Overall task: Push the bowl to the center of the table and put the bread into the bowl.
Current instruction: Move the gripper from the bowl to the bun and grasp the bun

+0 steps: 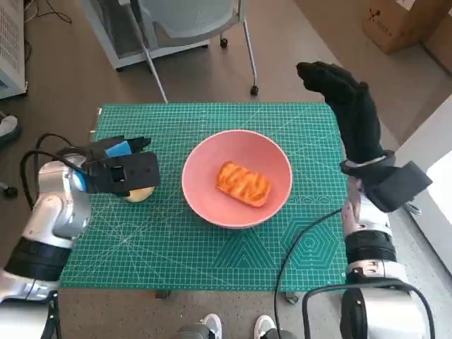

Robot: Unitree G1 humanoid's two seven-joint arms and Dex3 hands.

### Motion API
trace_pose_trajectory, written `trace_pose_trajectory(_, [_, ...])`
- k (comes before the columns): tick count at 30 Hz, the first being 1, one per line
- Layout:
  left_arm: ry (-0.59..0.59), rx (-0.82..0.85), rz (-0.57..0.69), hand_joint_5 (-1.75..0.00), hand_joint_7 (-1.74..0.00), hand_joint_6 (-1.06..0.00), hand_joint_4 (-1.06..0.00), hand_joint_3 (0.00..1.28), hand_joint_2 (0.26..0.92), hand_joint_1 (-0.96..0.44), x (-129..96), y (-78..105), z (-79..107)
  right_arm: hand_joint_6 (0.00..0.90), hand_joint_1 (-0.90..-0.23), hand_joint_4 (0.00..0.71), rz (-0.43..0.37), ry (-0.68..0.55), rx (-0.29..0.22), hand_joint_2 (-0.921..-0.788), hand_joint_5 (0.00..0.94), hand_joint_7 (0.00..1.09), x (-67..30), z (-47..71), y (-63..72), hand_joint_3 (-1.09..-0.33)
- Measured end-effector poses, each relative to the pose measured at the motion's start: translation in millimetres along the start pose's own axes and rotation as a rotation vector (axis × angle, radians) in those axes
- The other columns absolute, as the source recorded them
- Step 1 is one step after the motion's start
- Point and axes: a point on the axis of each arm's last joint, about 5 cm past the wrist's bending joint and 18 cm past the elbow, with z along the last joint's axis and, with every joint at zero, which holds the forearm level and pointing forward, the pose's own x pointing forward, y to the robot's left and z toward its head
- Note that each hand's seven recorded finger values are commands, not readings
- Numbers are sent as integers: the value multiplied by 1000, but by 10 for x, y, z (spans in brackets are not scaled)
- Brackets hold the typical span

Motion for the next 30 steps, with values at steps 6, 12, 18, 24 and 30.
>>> trace_pose_trajectory(6, [40, -1, -41, -8, -3, -182, -19, 5, 740, 49, 111, -80, -4, 349, -596, 159, -5, -5, 9, -921, 2, 3, -14, 1, -8, -625])
trace_pose_trajectory(12, [62, 4, -80, -15, -9, -198, -50, 6, 743, 29, 186, -170, 19, 348, -601, 160, 1, 1, 15, -921, 1, 2, -11, 0, -9, -619])
trace_pose_trajectory(18, [92, 18, -110, -19, -19, -237, -101, 11, 752, 31, 239, -250, 52, 347, -604, 160, 10, 0, 18, -921, 1, 1, -9, 3, -10, -617])
trace_pose_trajectory(24, [105, 29, -87, -36, -49, -369, -249, 24, 781, 12, 292, -310, 65, 346, -611, 159, 10, 7, 26, -921, 1, 1, -15, -3, -10, -603])
trace_pose_trajectory(30, [62, 66, 12, -996, -135, -667, -642, 67, 890, 298, 343, -385, 56, 346, -618, 160, 11, 10, 29, -921, 1, 0, -21, -7, -2, -595])
